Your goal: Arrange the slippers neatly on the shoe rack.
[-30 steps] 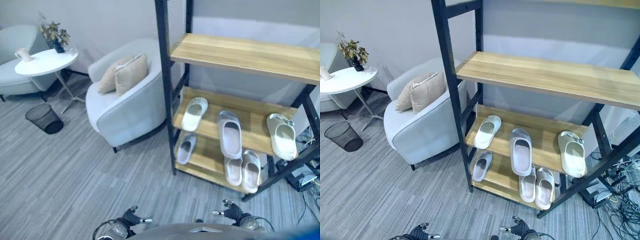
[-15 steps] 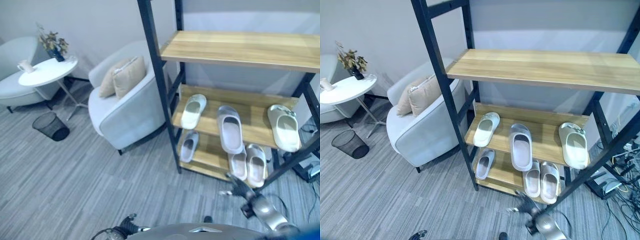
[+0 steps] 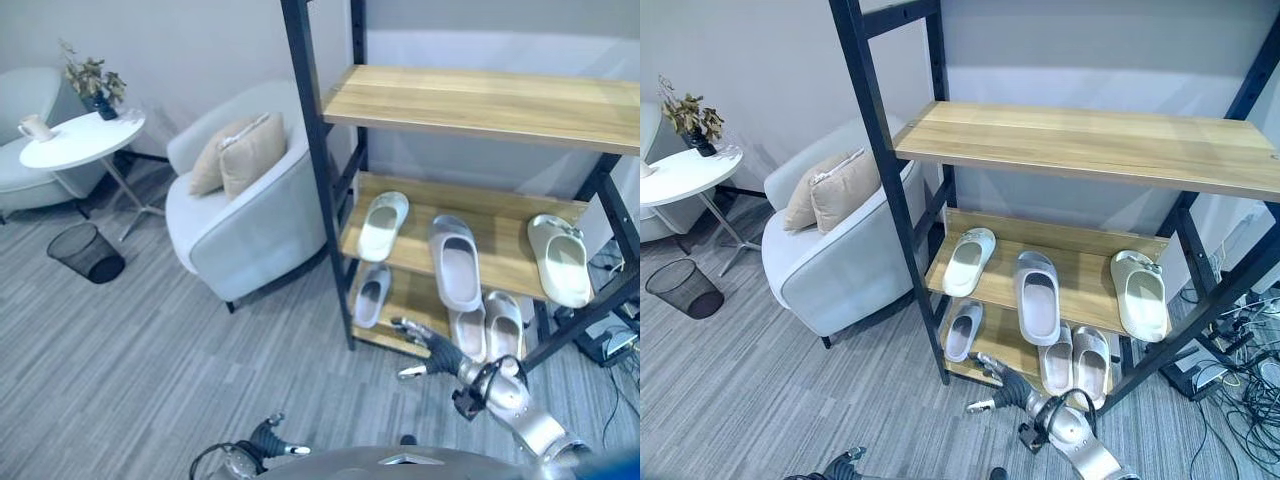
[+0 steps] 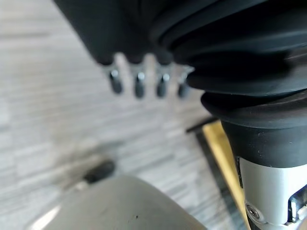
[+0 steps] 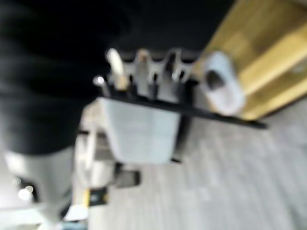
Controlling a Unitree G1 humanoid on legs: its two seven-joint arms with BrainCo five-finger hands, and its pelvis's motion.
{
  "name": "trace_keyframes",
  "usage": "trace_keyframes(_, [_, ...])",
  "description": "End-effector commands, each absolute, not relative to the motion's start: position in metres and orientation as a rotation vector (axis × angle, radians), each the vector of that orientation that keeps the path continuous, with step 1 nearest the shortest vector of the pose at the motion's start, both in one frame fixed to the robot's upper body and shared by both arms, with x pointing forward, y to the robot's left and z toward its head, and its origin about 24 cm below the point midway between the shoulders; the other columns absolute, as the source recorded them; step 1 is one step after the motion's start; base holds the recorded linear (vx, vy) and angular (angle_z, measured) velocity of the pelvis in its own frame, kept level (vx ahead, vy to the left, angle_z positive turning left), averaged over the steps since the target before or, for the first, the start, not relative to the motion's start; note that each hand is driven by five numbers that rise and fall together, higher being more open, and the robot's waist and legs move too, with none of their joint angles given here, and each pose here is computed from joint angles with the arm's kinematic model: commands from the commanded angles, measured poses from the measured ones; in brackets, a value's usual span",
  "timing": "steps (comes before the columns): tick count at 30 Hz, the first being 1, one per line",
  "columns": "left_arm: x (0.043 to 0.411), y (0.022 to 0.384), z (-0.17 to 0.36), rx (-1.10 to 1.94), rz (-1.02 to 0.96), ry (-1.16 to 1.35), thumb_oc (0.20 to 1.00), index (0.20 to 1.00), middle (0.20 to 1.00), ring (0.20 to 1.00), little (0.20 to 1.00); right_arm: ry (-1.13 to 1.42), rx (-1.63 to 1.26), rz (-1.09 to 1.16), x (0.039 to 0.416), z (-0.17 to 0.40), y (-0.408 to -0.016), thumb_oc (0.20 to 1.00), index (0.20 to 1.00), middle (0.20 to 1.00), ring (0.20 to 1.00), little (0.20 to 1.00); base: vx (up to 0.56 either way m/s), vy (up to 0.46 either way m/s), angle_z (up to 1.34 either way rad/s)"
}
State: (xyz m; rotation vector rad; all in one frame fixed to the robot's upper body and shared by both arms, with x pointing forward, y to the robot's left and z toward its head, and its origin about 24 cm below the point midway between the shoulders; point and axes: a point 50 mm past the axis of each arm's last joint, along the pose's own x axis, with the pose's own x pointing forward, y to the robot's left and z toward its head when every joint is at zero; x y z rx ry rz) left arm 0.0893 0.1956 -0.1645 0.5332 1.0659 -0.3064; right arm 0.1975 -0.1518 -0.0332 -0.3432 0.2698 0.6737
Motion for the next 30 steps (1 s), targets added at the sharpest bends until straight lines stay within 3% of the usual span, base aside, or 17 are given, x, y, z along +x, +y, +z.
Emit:
trace_keyframes(1, [0.094, 0.193, -0.165, 0.601, -0.356, 1.048, 1.000, 1.000, 1.000, 1.000, 1.000, 0.009, -0.285, 0.643, 0.220, 0.009, -0.135, 1.000, 1.000, 1.000, 1.000, 1.000, 0.00, 0.000, 0.00])
trace_keyframes(7, [0.087, 0.192, -0.167, 0.600, -0.345, 1.065, 1.000, 1.000, 1.000, 1.000, 1.000, -0.209, -0.378, 0.448, 0.252, 0.053, -0.148, 1.000, 1.000, 1.000, 1.000, 1.000, 0.02, 0.008, 0.00])
trace_keyframes(12, [0.088, 0.193, -0.166, 0.616, -0.336, 1.060, 1.000, 1.000, 1.000, 1.000, 1.000, -0.337, -0.661, 0.173, 0.281, 0.082, -0.179, 1.000, 1.000, 1.000, 1.000, 1.000, 0.00, 0.000, 0.00])
trace_keyframes(20, [0.090, 0.193, -0.166, 0.639, -0.342, 1.044, 1.000, 1.000, 1.000, 1.000, 1.000, -0.215, -0.756, -0.144, 0.310, 0.082, -0.236, 1.000, 1.000, 1.000, 1.000, 1.000, 0.01, -0.003, 0.06])
trace_keyframes(30, [0.087, 0.196, -0.166, 0.646, -0.336, 1.059, 1.000, 1.000, 1.000, 1.000, 1.000, -0.080, -0.608, -0.328, 0.328, 0.076, -0.265, 1.000, 1.000, 1.000, 1.000, 1.000, 0.00, -0.004, 0.02])
